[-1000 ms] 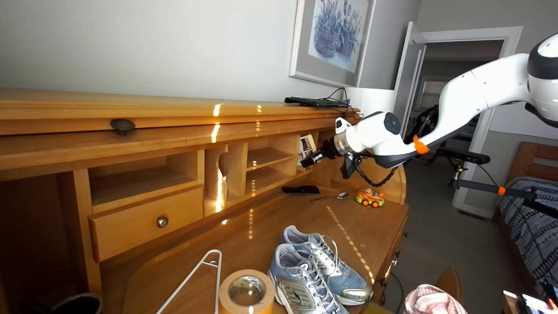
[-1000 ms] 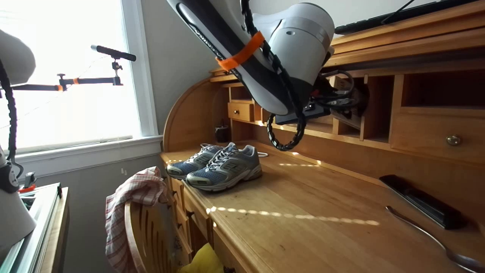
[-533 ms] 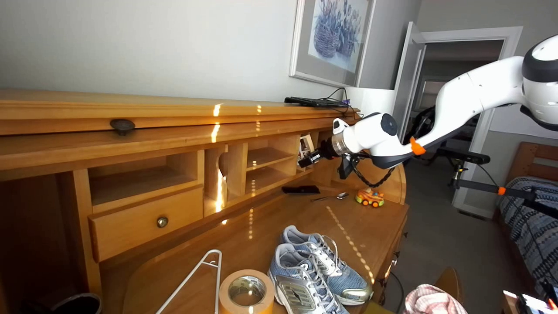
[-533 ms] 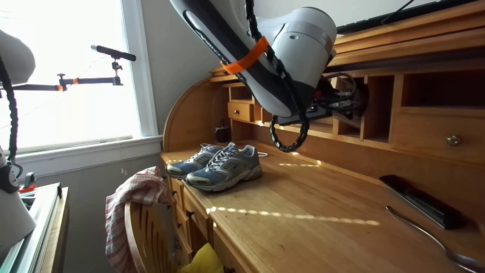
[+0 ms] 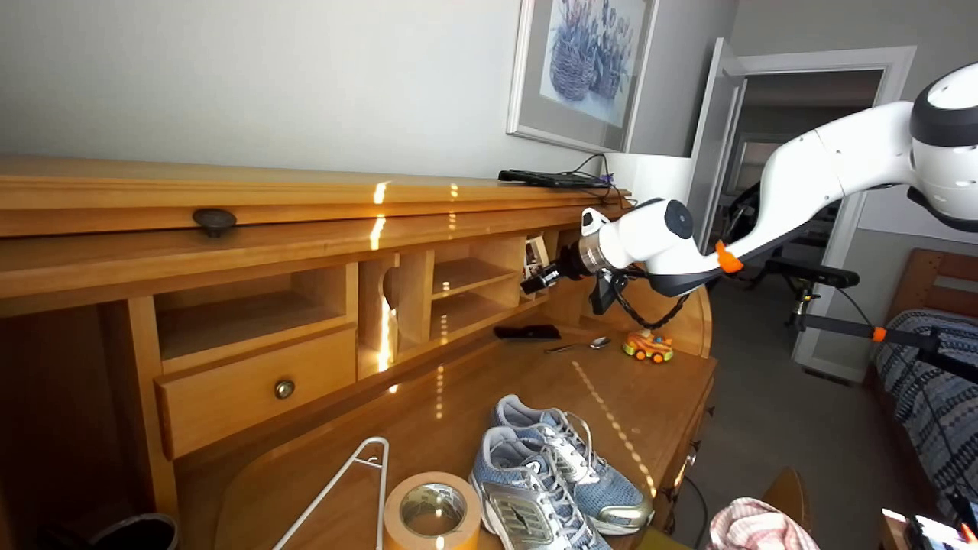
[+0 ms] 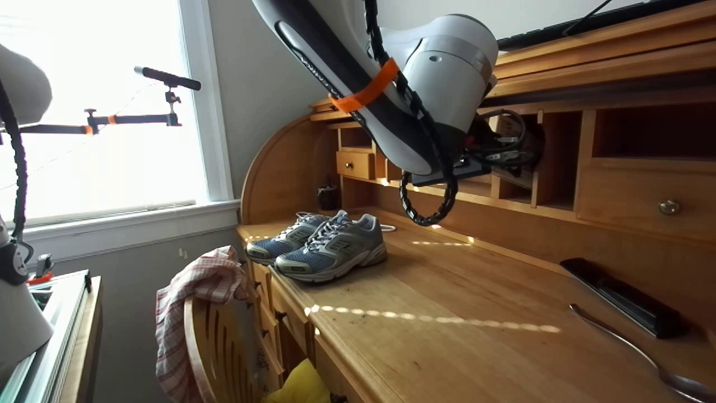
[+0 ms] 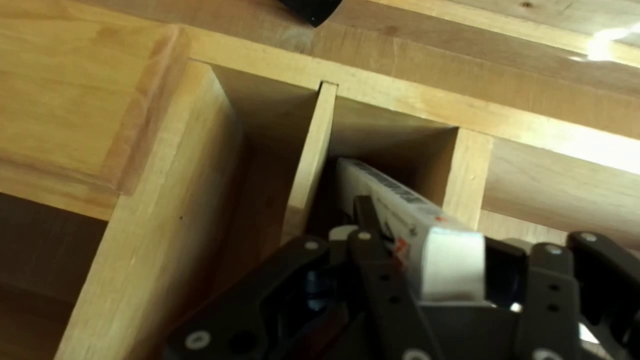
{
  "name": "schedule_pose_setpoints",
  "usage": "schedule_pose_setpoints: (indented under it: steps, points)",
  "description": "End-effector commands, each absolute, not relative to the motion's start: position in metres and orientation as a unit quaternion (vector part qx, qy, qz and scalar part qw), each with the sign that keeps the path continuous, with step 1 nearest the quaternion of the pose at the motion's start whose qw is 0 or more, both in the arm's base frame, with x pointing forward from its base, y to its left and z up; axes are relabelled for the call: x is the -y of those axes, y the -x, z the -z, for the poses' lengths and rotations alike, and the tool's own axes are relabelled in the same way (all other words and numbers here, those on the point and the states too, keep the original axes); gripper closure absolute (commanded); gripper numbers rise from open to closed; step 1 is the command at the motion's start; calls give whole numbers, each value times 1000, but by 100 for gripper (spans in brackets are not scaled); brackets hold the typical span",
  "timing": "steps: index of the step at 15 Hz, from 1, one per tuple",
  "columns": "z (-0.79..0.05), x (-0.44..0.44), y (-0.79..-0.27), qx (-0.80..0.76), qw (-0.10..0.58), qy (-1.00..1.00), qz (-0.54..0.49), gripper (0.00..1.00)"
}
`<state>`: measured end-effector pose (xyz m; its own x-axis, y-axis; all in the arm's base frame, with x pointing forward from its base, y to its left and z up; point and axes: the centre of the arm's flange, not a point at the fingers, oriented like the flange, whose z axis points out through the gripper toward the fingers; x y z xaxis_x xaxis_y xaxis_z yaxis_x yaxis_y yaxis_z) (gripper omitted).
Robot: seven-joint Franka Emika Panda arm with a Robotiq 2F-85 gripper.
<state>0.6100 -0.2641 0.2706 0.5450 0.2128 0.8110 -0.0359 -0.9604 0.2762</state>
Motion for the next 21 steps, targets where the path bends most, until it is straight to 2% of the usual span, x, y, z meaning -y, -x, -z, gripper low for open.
schedule_pose_setpoints:
  steps: [1, 2, 3, 4, 9, 13, 16, 17, 18, 19, 21]
  points:
    - [-261, 253, -633, -54, 124, -867, -479, 94]
    - [-261, 252, -633, -54, 124, -867, -479, 78]
    - [-260, 252, -633, -54, 124, -867, -479, 53]
    - [-260, 252, -633, -54, 124, -867, -479, 52]
    - [-257, 254, -641, -48, 136, -866, -479, 17]
    - [-259, 251, -640, -42, 134, -865, -481, 10]
    - [-264, 247, -632, -34, 135, -868, -476, 9]
    - [-265, 246, -630, -32, 136, -868, -477, 16]
    - [-267, 245, -628, -30, 135, -868, -477, 59]
    - [-268, 244, -626, -30, 135, -868, -477, 61]
    - [-271, 239, -620, -31, 135, -868, -478, 78]
